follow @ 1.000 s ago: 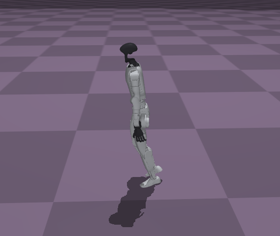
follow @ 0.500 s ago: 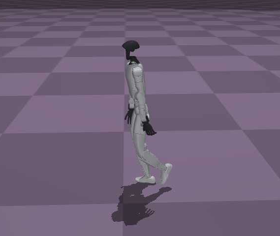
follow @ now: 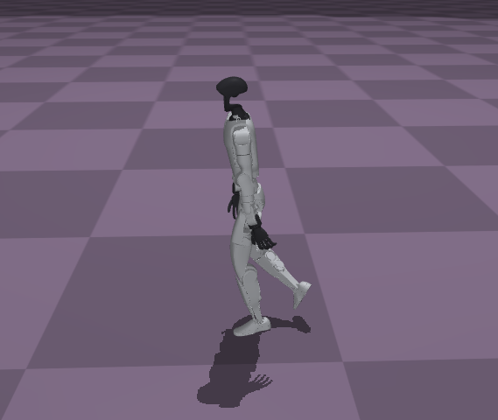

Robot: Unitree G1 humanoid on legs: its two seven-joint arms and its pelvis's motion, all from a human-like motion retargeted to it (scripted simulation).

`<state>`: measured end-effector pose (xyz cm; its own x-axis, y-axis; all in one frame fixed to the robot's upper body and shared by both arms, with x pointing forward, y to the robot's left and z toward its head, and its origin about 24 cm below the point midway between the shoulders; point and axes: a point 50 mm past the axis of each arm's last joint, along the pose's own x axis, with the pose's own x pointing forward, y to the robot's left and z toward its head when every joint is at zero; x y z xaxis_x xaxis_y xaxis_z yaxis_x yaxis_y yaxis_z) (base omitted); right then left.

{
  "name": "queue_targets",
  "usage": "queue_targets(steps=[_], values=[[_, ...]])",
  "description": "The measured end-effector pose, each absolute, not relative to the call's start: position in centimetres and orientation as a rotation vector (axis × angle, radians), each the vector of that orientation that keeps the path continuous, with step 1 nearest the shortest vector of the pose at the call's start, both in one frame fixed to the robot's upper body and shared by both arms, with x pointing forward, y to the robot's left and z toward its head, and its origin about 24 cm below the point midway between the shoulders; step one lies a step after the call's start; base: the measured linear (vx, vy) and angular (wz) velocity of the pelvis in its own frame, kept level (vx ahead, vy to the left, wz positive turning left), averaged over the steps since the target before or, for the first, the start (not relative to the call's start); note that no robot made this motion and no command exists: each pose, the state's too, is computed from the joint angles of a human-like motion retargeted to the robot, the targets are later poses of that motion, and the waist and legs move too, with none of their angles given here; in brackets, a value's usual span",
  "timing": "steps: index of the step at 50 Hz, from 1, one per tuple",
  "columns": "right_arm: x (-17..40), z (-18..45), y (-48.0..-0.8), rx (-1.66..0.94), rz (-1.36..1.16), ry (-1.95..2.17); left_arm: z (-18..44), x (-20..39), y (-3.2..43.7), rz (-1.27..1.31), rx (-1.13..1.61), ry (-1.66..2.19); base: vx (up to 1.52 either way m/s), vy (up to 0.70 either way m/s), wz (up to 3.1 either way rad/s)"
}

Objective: Walk run

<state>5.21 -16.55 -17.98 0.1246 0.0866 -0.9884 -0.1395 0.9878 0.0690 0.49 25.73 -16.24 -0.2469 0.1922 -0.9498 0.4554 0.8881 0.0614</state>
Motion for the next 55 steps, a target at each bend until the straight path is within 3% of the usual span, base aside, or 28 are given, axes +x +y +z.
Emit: queue_targets(steps=[9, 14, 18, 24, 32, 38, 42, 47, 50, 55], values=[[-1.7, -18.2, -16.2, 0.109, 0.024, 1.611, -11.4, 19.3, 27.7, -0.203, 0.672, 1.162, 0.90, -0.11, 1.20], [-3.5, -18.0, -15.5, 0.307, -0.061, 1.677, -8.4, 24.3, 26.9, -0.175, 0.704, 0.894, 1.01, -0.24, 0.53], [-3.4, -18.0, -16.2, 0.320, -0.075, 1.659, -11.0, 20.8, 25.9, -0.178, 0.663, 0.976, 1.38, -0.30, 0.17], [-1.1, -18.1, -17.1, 0.266, -0.048, 1.629, -16.3, 8.0, 24.6, -0.362, 0.618, 1.471, 1.35, -0.37, 0.24], [9.6, -17.2, -17.9, -0.016, 0.095, 1.339, -16.1, -6.2, 23.5, -0.363, 0.370, 1.978, 0.96, -0.24, -0.56], [17.7, -14.2, -18.2, -0.141, 0.212, 1.058, -15.0, -12.2, 21.6, -0.247, 0.150, 2.132, 0.97, -0.10, -0.99], [19.2, -13.5, -17.8, -0.161, 0.245, 0.997, -14.3, -13.6, 21.1, -0.250, 0.043, 2.231, 1.24, 0.01, -0.13], [12.6, -16.4, -16.5, -0.125, 0.281, 1.207, -14.6, -12.4, 21.7, -0.309, 0.095, 2.197, 1.44, -0.01, -0.44], [7.5, -17.7, -15.9, -0.118, 0.272, 1.391, -15.6, -9.2, 22.4, -0.315, 0.162, 2.084, 1.33, 0.04, -0.24], [2.7, -18.0, -16.7, -0.110, 0.267, 1.583, -16.6, 1.5, 25.3, -0.181, 0.389, 1.726, 1.02, 0.02, 0.28]])
